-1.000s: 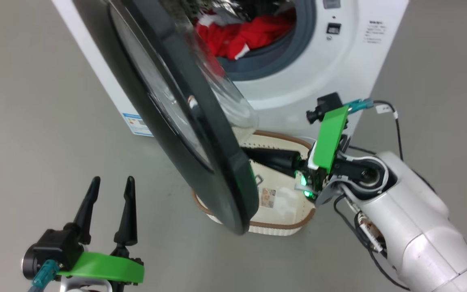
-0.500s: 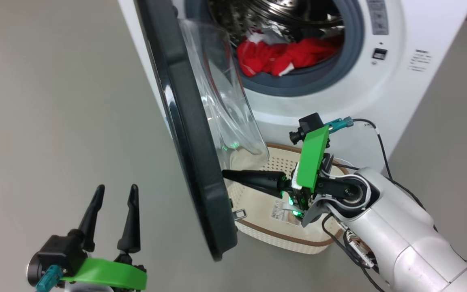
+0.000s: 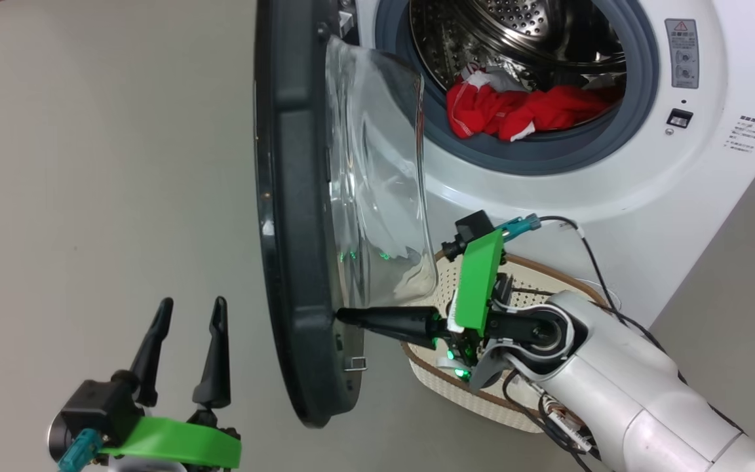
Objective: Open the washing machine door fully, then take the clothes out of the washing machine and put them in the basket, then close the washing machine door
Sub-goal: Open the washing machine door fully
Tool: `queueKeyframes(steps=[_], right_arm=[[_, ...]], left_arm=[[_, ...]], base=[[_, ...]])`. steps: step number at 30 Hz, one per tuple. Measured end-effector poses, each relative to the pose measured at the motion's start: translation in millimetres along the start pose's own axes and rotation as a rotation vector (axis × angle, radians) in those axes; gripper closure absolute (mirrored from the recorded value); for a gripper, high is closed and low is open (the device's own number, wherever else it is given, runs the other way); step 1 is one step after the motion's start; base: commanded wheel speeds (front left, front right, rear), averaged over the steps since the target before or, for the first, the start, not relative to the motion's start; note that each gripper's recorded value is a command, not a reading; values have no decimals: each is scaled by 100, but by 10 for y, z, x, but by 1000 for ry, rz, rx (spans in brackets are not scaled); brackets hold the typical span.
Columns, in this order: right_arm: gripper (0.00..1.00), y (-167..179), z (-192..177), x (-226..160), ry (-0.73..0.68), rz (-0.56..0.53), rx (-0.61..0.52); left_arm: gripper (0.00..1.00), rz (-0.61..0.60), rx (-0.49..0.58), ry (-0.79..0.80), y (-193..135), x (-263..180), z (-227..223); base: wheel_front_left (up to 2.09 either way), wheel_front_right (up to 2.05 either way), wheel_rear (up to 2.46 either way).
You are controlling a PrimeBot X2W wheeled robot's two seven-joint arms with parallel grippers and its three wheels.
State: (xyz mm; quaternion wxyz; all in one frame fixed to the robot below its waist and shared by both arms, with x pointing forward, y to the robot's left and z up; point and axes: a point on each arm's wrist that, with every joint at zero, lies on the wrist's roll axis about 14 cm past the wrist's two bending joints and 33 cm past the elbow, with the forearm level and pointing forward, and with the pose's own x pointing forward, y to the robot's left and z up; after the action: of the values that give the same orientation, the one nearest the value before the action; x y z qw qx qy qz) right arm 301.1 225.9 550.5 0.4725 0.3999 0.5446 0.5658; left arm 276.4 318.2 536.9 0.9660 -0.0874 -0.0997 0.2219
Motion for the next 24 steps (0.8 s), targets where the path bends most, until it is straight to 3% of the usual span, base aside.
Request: queueKeyframes(steps=[15, 17, 19, 20, 24], right_arm=[[100, -7, -80, 89, 31, -18, 6], [81, -11, -59, 84, 12, -27, -5], [34, -13, -16, 78, -17, -43, -41], [4, -10, 25, 72, -45, -57, -77], [0, 1, 204, -38, -169, -109, -245]], left_arm=[[0, 42, -5, 1, 100, -101, -5], [0, 43, -7, -2, 105, -101, 2], [0, 45, -9, 0, 112, -113, -7], [0, 46, -11, 4, 117, -128, -20], [0, 52, -16, 4, 141, -152, -26]], base=[[0, 0, 0], [0, 0, 0], [0, 0, 0], [0, 0, 0], [0, 0, 0]])
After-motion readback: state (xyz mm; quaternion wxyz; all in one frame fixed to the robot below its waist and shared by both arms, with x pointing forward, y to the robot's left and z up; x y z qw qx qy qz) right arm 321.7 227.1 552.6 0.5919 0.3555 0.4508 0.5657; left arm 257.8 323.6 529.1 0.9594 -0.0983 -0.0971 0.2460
